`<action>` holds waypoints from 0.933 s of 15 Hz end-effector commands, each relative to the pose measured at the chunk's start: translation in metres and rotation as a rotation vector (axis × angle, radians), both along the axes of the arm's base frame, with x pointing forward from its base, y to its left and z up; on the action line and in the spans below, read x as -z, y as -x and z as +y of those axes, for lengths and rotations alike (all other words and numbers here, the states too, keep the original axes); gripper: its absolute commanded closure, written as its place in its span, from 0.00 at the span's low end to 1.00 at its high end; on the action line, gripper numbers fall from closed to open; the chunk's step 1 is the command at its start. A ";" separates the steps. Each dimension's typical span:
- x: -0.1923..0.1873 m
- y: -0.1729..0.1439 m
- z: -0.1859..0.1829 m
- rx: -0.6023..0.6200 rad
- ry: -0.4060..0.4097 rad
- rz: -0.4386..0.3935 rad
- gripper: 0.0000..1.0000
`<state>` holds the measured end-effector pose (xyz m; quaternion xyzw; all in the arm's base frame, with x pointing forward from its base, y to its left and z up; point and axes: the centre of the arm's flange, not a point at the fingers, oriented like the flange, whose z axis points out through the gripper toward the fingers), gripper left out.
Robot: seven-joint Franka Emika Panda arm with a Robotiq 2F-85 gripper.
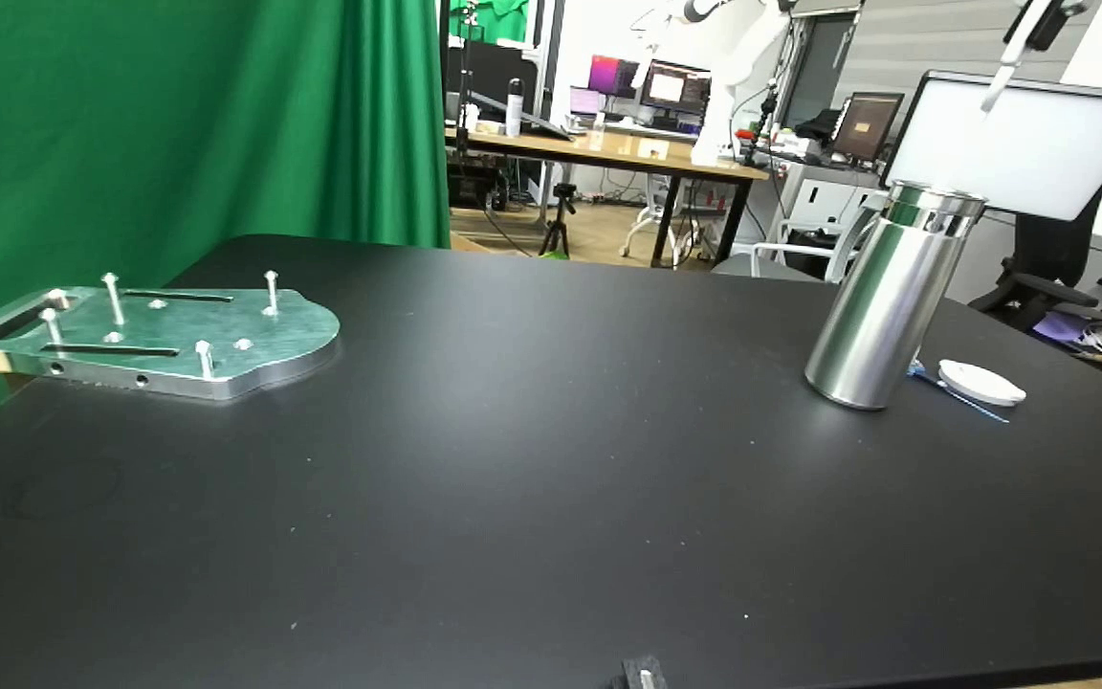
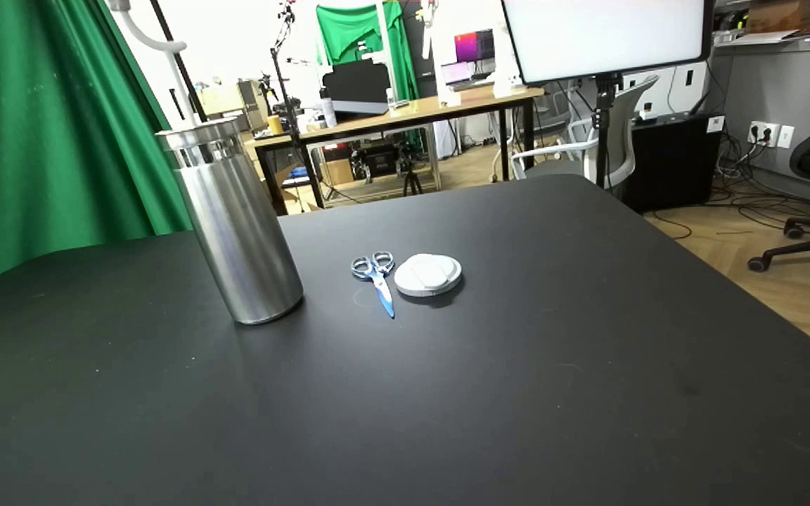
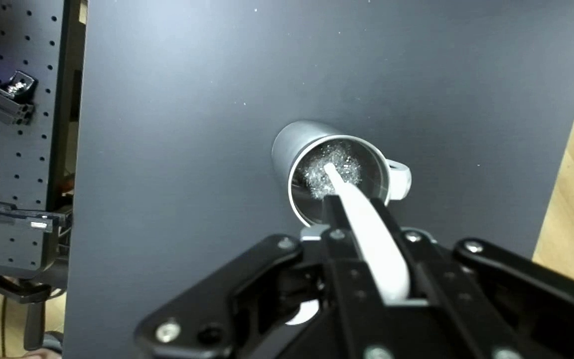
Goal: Move the brush inside the flask upwards and downwards
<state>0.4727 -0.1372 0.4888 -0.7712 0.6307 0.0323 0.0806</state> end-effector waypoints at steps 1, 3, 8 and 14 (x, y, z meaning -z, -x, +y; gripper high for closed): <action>0.042 -0.018 -0.014 0.035 -0.032 0.068 0.96; 0.064 -0.025 -0.021 0.053 -0.040 0.108 0.96; 0.094 -0.031 -0.027 0.070 -0.049 0.158 0.96; 0.038 -0.010 -0.015 0.022 -0.023 0.074 0.96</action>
